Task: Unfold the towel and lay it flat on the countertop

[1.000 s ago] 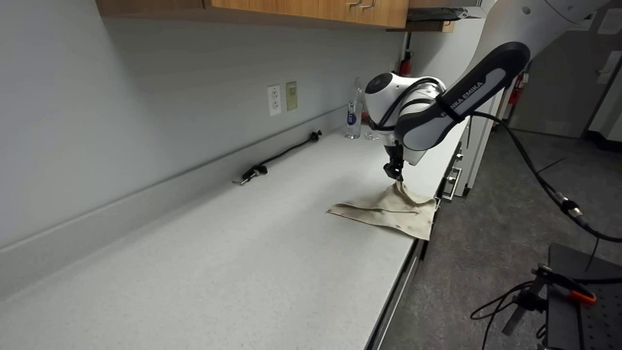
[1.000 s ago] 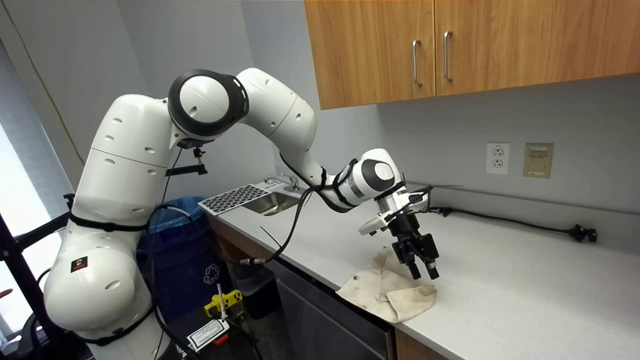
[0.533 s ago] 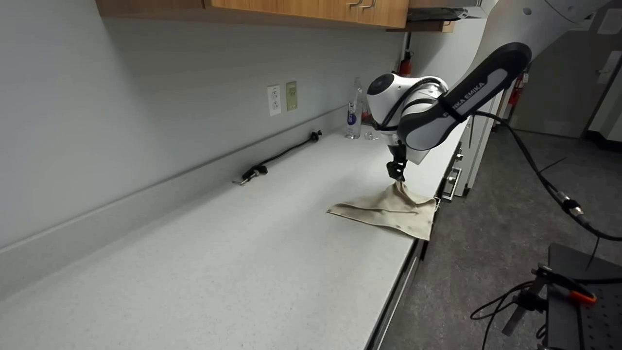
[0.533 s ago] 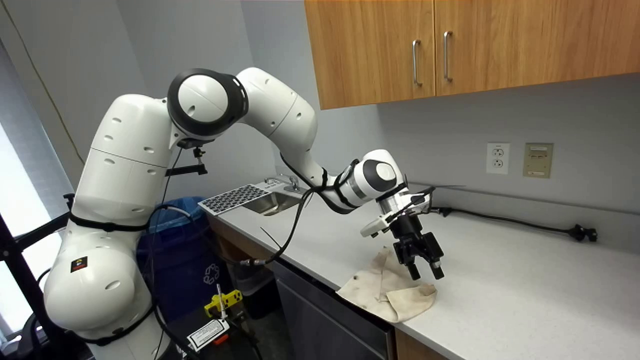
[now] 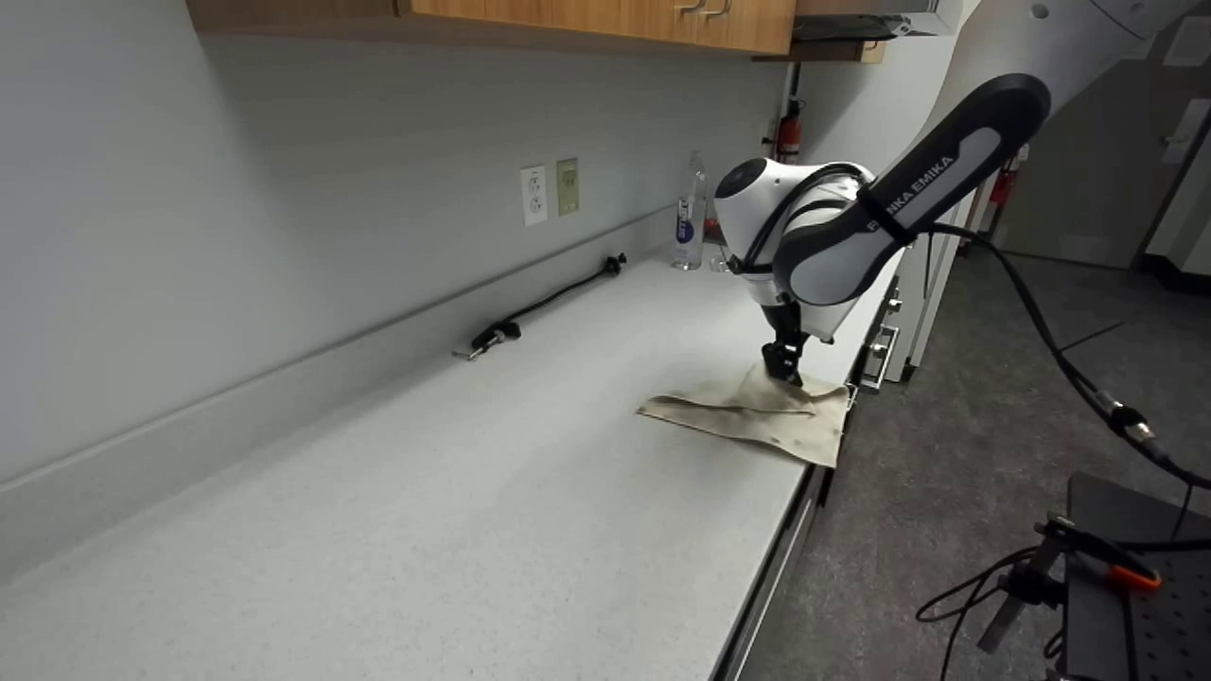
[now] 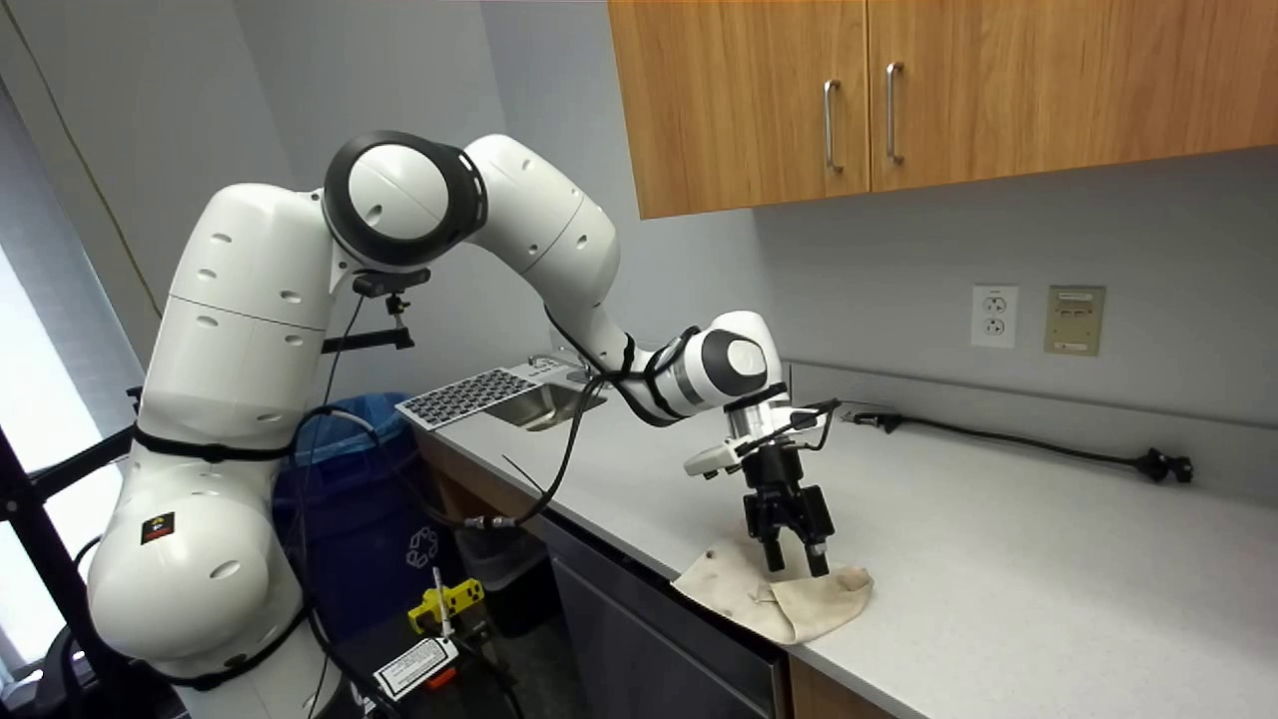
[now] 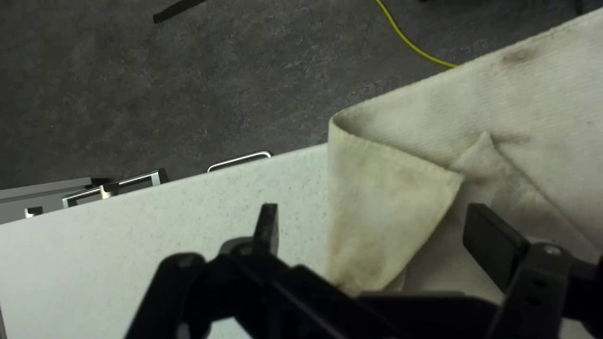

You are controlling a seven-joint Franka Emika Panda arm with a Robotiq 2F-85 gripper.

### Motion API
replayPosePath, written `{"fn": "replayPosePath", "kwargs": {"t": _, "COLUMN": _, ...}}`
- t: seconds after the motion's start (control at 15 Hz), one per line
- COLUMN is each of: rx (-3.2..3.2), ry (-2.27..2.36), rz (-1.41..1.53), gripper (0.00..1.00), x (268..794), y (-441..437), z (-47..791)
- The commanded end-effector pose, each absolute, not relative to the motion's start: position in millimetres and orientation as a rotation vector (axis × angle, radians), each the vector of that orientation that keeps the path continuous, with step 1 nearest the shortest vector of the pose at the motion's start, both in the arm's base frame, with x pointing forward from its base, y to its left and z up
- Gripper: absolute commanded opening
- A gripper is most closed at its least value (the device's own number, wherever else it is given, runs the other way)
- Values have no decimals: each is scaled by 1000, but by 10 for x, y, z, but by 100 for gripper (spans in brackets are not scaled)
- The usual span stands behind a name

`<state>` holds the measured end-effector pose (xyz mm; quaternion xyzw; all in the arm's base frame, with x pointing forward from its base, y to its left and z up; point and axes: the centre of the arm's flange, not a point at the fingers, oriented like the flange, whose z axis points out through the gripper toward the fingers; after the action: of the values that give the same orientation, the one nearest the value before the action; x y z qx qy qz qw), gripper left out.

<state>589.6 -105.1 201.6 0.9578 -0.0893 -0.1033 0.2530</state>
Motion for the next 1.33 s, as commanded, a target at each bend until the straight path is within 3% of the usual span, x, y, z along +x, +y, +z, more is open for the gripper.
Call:
{"fn": "replayPosePath", "kwargs": {"t": 0.0, "rx": 2641, "ry": -220, "rz": -331, "gripper": 100, "x": 5769, "y": -1043, "z": 1973}}
{"fn": "replayPosePath", "kwargs": {"t": 0.8, "rx": 2580, "ry": -302, "rz": -306, "gripper": 100, "x": 5919, "y": -1341, "z": 1919}}
{"fn": "replayPosePath", "kwargs": {"t": 1.27, "rx": 2588, "ry": -267, "rz": -370, "gripper": 100, "x": 5700, "y": -1163, "z": 1851}}
